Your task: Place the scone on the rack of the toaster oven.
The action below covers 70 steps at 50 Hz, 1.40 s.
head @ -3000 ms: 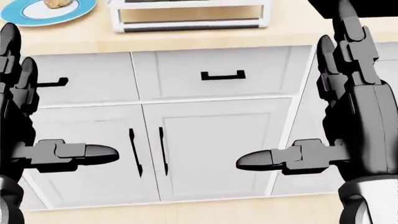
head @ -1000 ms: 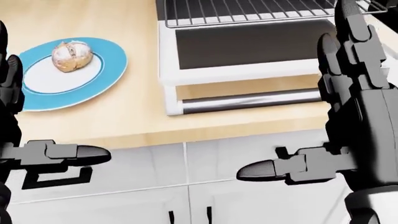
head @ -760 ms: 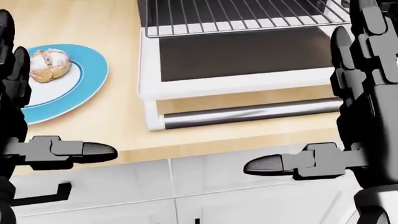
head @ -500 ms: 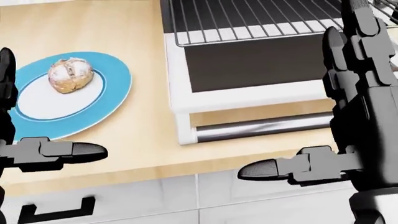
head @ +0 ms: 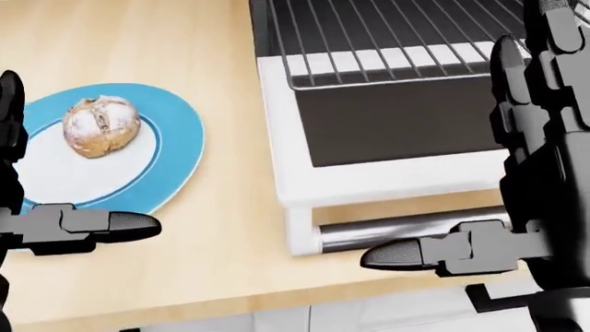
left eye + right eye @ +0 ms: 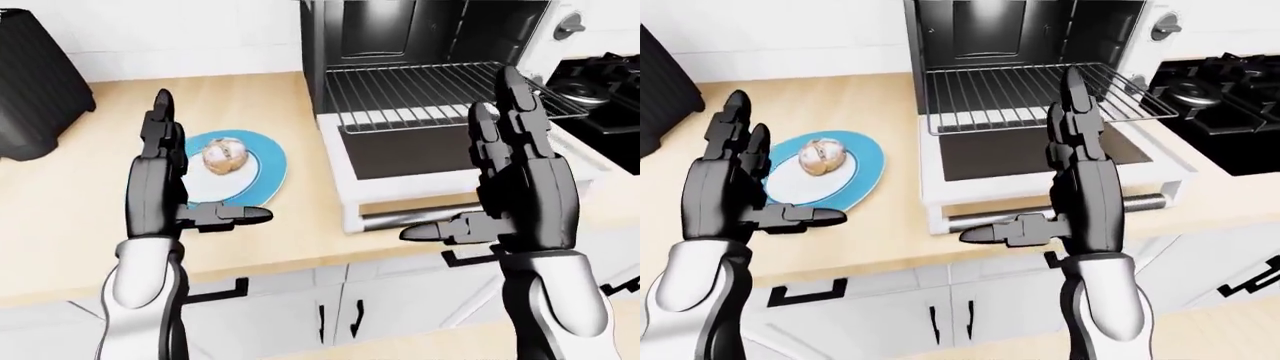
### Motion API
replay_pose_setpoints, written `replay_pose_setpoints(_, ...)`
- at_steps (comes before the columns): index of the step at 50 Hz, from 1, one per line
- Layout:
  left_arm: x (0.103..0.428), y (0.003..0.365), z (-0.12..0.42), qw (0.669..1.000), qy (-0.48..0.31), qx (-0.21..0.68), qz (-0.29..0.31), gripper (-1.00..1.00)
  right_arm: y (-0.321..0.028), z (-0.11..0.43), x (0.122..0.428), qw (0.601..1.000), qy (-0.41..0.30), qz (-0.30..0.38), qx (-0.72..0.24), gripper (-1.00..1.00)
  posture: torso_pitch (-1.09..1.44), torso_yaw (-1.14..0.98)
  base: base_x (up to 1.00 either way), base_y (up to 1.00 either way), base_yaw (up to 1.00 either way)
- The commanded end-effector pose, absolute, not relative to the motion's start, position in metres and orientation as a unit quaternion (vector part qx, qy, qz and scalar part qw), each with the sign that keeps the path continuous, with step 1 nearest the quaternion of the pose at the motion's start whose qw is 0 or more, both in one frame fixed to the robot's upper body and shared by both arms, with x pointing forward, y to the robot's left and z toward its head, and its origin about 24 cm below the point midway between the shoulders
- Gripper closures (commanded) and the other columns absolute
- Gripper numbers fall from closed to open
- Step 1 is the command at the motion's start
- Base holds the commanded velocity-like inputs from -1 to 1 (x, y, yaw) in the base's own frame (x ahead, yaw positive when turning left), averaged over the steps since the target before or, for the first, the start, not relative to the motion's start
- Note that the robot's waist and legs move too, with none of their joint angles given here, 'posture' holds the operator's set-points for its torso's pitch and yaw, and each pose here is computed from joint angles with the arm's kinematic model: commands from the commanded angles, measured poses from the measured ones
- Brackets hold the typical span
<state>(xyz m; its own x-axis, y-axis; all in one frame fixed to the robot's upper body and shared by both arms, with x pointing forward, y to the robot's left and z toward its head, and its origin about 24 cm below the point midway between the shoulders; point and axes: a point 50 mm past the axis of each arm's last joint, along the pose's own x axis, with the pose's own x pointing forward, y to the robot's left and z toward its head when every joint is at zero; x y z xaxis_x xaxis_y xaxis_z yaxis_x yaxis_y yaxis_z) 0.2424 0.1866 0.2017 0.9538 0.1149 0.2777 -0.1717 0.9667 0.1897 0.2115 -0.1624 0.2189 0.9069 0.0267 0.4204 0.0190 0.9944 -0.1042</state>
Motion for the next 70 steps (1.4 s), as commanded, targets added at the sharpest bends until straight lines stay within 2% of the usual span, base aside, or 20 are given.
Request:
replay_pose_setpoints(1, 0.238, 0.183, 0.215, 0.976, -0.173, 0.109, 0.069, -1.00, -0.163, 0.232, 0.204, 0.964, -0.258, -0.004, -0.058, -1.00, 0.00, 0.00, 0.00, 0.00, 0.00)
replay_pose_setpoints(16, 0.238, 0.186, 0.217, 0.977, -0.172, 0.101, 0.072, -1.00, -0.162, 0.236, 0.201, 0.963, -0.263, -0.002, -0.060, -1.00, 0.00, 0.00, 0.00, 0.00, 0.00)
replay_pose_setpoints(19, 0.239, 0.187, 0.220, 0.980, -0.171, 0.073, 0.075, -1.00, -0.162, 0.237, 0.201, 0.962, -0.265, -0.003, -0.061, -1.00, 0.00, 0.00, 0.00, 0.00, 0.00)
replay_pose_setpoints(31, 0.276, 0.203, 0.242, 0.982, -0.137, 0.066, 0.108, -1.00, -0.164, 0.235, 0.198, 0.963, -0.263, -0.006, -0.063, -1.00, 0.00, 0.00, 0.00, 0.00, 0.00)
replay_pose_setpoints(42, 0.319, 0.228, 0.263, 0.971, -0.104, 0.155, 0.152, -1.00, -0.165, 0.233, 0.197, 0.963, -0.261, -0.010, -0.068, -1.00, 0.00, 0.00, 0.00, 0.00, 0.00)
replay_pose_setpoints(51, 0.351, 0.234, 0.263, 0.966, -0.079, 0.194, 0.152, -1.00, -0.168, 0.233, 0.197, 0.963, -0.262, -0.013, -0.067, -1.00, 0.00, 0.00, 0.00, 0.00, 0.00)
replay_pose_setpoints(58, 0.360, 0.230, 0.259, 0.957, -0.058, 0.242, 0.147, -1.00, -0.168, 0.234, 0.198, 0.962, -0.262, -0.016, -0.069, -1.00, 0.00, 0.00, 0.00, 0.00, 0.00)
replay_pose_setpoints(70, 0.360, 0.228, 0.245, 0.954, -0.029, 0.266, 0.135, -1.00, -0.169, 0.227, 0.196, 0.964, -0.258, -0.015, -0.069, -1.00, 0.00, 0.00, 0.00, 0.00, 0.00)
